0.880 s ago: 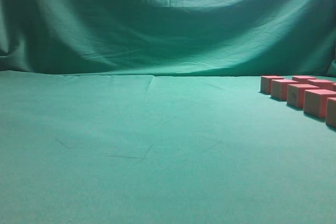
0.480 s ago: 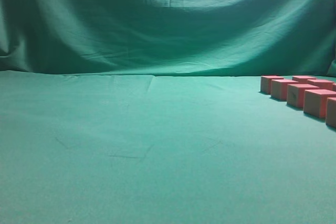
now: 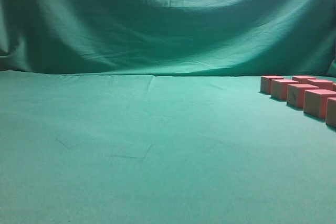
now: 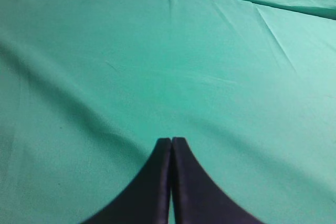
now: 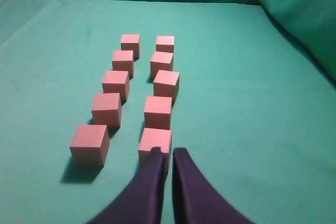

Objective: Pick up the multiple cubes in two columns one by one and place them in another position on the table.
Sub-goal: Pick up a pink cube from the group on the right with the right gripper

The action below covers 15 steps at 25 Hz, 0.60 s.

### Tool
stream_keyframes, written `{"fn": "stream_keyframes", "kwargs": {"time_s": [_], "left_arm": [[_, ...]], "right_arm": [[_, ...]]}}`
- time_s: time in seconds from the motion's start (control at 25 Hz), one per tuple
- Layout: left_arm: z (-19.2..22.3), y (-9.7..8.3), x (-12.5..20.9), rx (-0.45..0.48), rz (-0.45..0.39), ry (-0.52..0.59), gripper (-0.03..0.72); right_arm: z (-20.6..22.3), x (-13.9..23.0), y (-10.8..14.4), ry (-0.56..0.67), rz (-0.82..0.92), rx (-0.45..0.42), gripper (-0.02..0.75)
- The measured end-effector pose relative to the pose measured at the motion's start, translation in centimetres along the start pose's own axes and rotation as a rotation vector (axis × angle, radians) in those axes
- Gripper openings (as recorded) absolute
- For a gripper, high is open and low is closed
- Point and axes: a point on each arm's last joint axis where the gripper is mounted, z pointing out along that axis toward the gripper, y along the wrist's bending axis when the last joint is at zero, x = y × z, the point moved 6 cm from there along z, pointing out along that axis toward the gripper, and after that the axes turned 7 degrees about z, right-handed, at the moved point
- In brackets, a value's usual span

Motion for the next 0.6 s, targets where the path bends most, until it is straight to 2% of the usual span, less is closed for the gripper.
{"fn": "stream_keyframes", "kwargs": {"time_s": [0.44,0.52,0.6], "left_arm": [[0.0,0.0,0.0,0.000,0.000,0.000,0.000],[0.0,0.0,0.0,0.000,0.000,0.000,0.000],[0.0,0.0,0.0,0.000,0.000,0.000,0.000]], "right_arm": [[0.0,-0.3,0.0,-0.018,0.000,0.002,0.049],[0.0,-1.2,-0.1,-0.086,0.016,0.005,0.049],[-0.3,-3.3,-0.2,-0.224,0.070,0.008,0.049]]}}
